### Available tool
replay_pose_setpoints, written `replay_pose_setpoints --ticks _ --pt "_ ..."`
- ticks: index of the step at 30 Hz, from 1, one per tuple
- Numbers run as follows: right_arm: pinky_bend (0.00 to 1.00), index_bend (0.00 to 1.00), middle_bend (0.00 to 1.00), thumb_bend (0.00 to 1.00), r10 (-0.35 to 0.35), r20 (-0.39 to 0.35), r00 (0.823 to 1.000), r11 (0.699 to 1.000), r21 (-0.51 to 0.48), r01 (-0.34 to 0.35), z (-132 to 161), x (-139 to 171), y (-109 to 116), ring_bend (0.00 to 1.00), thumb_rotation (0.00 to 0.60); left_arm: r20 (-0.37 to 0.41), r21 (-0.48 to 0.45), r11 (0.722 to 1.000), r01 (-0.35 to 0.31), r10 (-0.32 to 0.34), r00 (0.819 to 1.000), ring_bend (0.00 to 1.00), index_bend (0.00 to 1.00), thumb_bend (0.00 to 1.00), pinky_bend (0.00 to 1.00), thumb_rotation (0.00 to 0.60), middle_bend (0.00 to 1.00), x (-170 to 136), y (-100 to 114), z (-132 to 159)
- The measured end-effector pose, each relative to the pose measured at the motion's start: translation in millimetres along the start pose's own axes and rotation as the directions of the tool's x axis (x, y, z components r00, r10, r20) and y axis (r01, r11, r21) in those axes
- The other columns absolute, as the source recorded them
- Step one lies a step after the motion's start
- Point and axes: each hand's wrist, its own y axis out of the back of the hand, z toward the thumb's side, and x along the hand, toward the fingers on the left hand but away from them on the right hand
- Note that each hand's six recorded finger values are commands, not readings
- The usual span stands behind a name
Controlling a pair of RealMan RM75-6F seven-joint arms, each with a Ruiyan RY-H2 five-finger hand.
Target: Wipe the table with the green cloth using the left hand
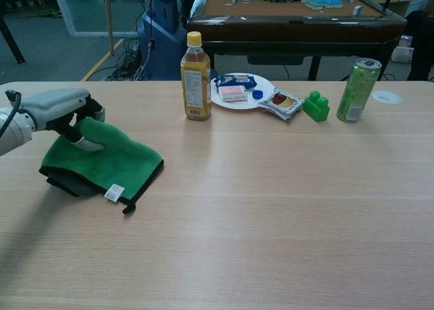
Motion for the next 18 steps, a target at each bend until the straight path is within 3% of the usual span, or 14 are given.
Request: replay_pose_setpoints --ticks 10,18 --pt "0.19 0.24 0.25 0.16 0.000 0.017 1.000 1.000 0.003 0.000 -4 3 1 0.19 0.600 0.011 0.056 0.998 -0.035 0.035 0.999 0.64 0.56 0.18 0.81 0.600 0.64 24 -4 16" --pt "0.19 0.24 0.25 0.16 -0.001 0.031 1.000 1.000 0.002 0.001 -9 6 1 0.19 0.600 -0.022 0.183 0.978 -0.100 0.106 0.994 0.59 0.50 0.18 0.81 0.600 0.57 42 8 9"
